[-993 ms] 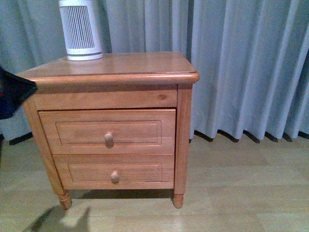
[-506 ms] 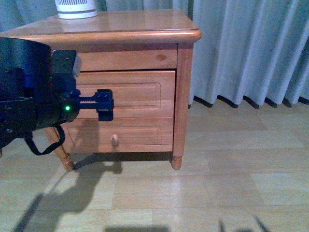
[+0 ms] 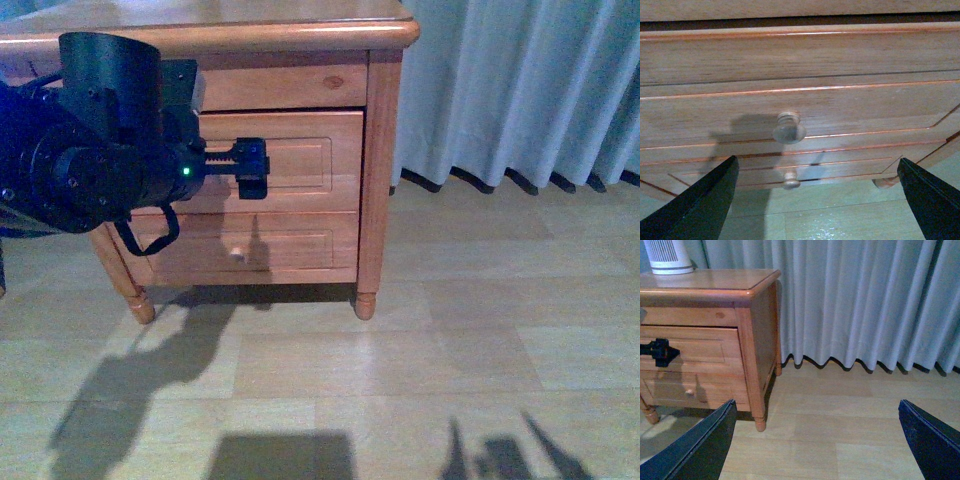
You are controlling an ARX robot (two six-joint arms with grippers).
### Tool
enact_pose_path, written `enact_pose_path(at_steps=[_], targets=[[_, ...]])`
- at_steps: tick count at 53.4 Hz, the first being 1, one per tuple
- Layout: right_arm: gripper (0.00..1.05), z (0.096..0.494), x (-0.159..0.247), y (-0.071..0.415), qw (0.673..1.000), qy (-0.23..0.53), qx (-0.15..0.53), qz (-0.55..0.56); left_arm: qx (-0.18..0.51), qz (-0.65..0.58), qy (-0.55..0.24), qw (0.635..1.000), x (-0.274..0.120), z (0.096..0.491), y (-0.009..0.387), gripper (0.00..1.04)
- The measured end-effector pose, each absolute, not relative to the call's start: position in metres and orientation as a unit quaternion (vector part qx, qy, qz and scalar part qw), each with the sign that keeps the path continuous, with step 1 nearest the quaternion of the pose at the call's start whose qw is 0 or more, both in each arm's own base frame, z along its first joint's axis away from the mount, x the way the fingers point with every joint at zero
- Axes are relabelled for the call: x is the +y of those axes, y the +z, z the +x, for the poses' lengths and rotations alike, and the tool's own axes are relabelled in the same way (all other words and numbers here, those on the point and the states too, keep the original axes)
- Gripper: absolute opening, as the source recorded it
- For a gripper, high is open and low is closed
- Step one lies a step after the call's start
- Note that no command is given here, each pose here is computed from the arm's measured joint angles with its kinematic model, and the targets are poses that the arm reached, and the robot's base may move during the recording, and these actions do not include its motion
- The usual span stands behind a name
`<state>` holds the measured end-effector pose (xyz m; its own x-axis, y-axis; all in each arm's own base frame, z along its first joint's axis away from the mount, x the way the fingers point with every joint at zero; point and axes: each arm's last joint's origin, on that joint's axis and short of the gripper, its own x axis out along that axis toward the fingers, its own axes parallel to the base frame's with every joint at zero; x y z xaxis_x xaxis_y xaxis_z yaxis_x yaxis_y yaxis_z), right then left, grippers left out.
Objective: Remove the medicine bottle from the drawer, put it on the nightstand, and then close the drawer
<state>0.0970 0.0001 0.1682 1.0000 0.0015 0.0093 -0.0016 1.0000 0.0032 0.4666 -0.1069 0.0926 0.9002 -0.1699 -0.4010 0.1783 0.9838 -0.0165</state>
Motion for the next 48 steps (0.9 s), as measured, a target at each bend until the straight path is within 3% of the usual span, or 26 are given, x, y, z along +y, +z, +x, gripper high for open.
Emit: enact_pose_path(at_steps=[23,48], targets=[[0.98,0.097,0.0,0.168,1.0,0.001,-0.005,0.002,0.214,0.007,-0.099,0.972,-0.119,0.489,0.093,0.98],[0.98,0.097,0.0,0.168,1.0,0.001,-0.005,0.002,0.223,-0.017,-0.076,0.972,-0.105,0.506,0.082,0.98]])
